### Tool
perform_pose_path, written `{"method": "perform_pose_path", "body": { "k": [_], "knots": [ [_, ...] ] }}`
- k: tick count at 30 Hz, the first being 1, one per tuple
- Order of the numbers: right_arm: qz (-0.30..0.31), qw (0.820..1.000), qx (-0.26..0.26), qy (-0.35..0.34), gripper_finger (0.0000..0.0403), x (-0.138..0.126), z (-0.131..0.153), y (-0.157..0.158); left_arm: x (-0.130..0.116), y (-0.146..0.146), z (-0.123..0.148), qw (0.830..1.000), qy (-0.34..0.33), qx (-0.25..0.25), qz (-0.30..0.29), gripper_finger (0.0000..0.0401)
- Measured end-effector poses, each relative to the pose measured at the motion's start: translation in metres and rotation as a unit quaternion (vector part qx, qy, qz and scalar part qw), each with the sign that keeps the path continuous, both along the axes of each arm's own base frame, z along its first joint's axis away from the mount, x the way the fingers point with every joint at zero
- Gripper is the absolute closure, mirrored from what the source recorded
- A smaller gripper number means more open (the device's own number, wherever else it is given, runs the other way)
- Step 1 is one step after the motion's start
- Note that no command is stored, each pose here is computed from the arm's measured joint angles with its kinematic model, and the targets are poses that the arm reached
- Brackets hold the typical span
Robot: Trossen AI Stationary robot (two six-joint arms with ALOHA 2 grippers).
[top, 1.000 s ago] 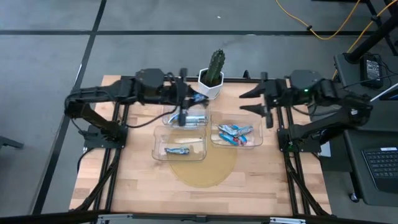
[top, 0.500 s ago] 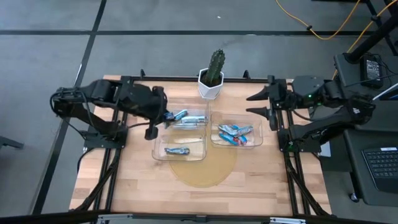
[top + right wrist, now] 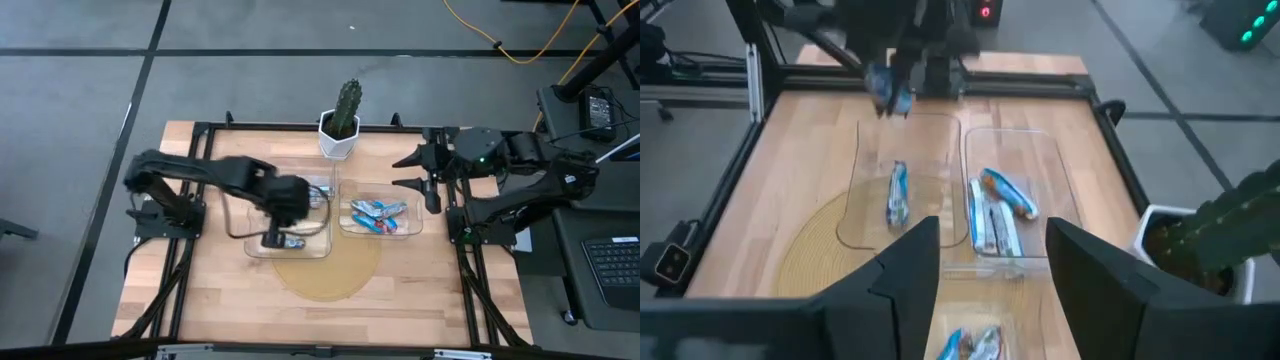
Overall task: Pick and place Granola Bars by type
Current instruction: Put the blue granola bar into the bottom bin
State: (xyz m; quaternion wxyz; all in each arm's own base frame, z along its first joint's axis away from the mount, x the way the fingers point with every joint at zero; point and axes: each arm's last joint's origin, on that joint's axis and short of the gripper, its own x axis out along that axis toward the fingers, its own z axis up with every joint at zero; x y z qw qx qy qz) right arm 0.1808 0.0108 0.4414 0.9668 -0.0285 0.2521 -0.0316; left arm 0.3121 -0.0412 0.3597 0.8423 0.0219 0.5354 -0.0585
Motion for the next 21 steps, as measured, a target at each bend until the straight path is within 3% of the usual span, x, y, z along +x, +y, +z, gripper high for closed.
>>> {"method": "perform_pose_path", "body": {
  "k": [10,16,21],
  "knots": [
    [0.015,0.999,0.018,0.034,0.0217,0.007,-0.02,0.002,0.041,0.0,-0.075,0.985,0.161,0.01,-0.07,0.0387],
    [0.016,0.999,0.019,0.038,0.0217,0.006,-0.021,0.002,0.048,0.008,-0.085,0.978,0.17,-0.053,-0.106,0.0373],
    [0.024,0.999,0.017,0.036,0.0217,0.004,-0.02,0.005,0.046,0.018,-0.083,0.98,0.171,-0.053,-0.087,0.0331]
  ]
}}
